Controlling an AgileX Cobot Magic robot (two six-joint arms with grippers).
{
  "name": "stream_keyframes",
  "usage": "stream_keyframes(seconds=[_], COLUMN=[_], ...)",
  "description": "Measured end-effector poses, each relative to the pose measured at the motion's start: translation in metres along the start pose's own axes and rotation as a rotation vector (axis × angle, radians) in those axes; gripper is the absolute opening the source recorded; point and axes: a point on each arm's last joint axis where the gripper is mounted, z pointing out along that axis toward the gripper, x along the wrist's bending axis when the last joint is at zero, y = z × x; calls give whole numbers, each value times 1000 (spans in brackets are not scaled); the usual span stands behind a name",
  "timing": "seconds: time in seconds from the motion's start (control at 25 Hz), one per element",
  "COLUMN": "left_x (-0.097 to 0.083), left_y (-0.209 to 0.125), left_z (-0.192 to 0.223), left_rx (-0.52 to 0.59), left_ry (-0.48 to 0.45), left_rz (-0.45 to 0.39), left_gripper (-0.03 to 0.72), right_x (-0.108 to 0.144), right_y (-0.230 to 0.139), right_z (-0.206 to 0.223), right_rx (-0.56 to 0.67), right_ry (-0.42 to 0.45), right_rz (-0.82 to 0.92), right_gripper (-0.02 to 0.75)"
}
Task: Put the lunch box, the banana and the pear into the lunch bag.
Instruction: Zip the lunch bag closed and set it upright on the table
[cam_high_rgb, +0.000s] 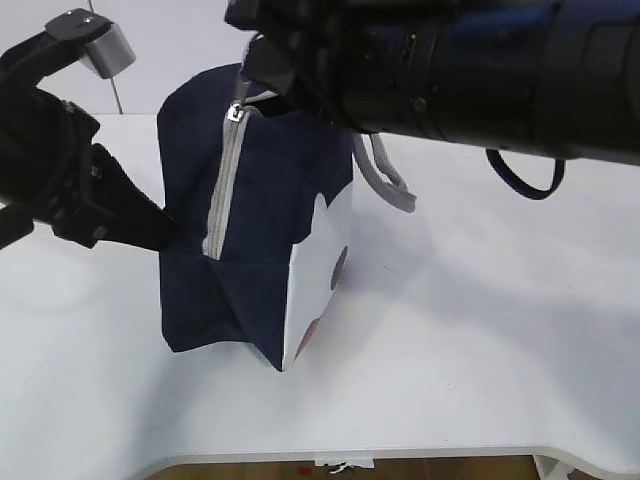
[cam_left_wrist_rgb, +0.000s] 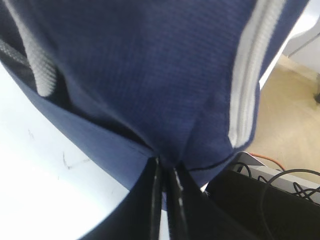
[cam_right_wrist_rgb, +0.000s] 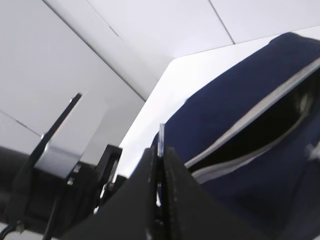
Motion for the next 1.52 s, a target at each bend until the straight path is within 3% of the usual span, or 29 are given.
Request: stream_keyframes(seconds=[0.48,1.08,1.52], left_x=[-2,-3,-3], left_y=[0,-1,-3], left_z=[-4,-4,-4], left_rx=[-5,11,26], left_ry=[5,-7,-9], left_rz=[10,13,20], left_gripper=[-9,-9,-9], right_x=[-28,-45,-47], right_y=[19,32,48], right_z=[0,8,38], right_rx=[-59,-105,-143], right_ry=[-83,-140,-148], right_rz=[10,-20,-45], right_gripper=[-10,-10,-10])
